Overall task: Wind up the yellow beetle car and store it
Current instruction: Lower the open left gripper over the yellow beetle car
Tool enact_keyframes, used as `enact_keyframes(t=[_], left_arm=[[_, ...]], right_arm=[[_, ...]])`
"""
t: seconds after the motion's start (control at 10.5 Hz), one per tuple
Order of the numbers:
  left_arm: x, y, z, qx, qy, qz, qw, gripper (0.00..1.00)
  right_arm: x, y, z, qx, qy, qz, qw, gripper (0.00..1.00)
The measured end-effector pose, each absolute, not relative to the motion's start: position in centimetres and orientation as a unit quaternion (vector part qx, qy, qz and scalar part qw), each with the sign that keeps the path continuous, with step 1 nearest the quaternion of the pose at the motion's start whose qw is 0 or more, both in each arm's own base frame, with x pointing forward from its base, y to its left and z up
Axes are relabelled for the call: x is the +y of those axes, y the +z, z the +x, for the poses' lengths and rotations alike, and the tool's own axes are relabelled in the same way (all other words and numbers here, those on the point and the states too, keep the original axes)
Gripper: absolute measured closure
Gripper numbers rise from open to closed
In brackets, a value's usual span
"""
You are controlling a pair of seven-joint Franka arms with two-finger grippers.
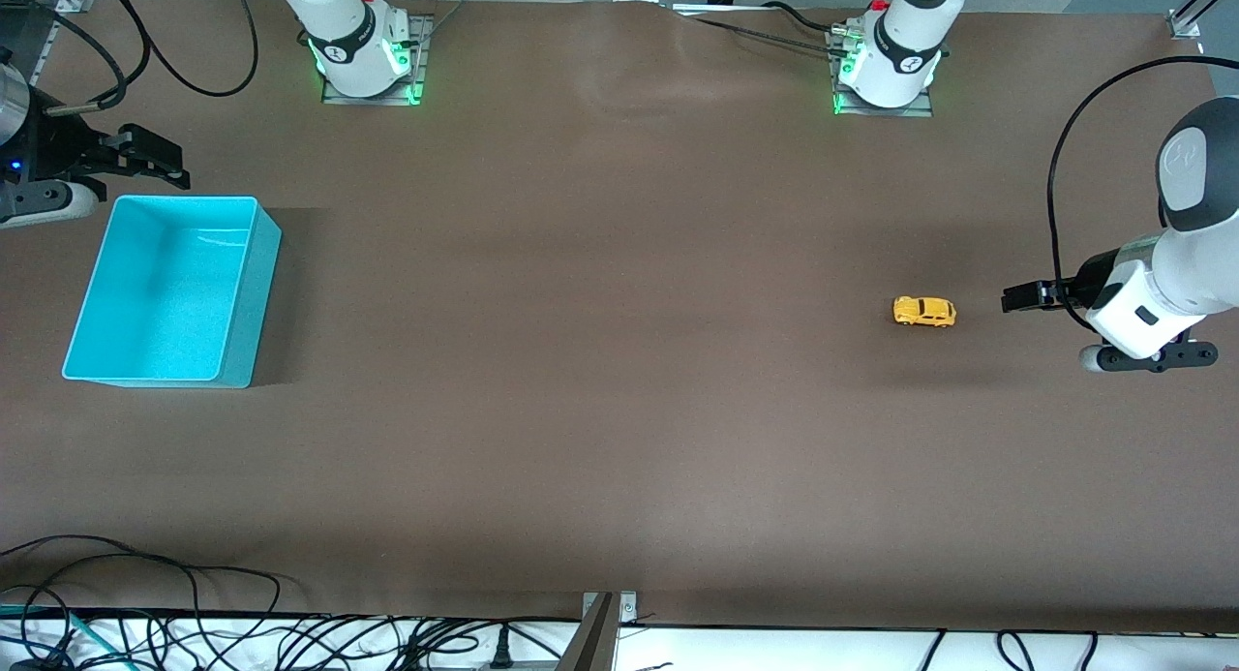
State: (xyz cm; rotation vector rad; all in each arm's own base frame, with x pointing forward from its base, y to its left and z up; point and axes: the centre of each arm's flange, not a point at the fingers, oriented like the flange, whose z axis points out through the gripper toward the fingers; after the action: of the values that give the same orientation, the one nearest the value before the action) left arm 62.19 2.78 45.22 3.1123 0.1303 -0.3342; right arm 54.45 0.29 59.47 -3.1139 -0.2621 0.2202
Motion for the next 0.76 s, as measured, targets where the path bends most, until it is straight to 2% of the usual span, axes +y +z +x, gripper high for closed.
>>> enact_keyframes(t=[0.76], left_arm=[[2.77,44.85,62.06,0.041,-0.111,0.993,0.004,0.00]], right_arm=[[0.34,59.44,54.46,-0.084,0.071,-0.994,0.004,0.00]])
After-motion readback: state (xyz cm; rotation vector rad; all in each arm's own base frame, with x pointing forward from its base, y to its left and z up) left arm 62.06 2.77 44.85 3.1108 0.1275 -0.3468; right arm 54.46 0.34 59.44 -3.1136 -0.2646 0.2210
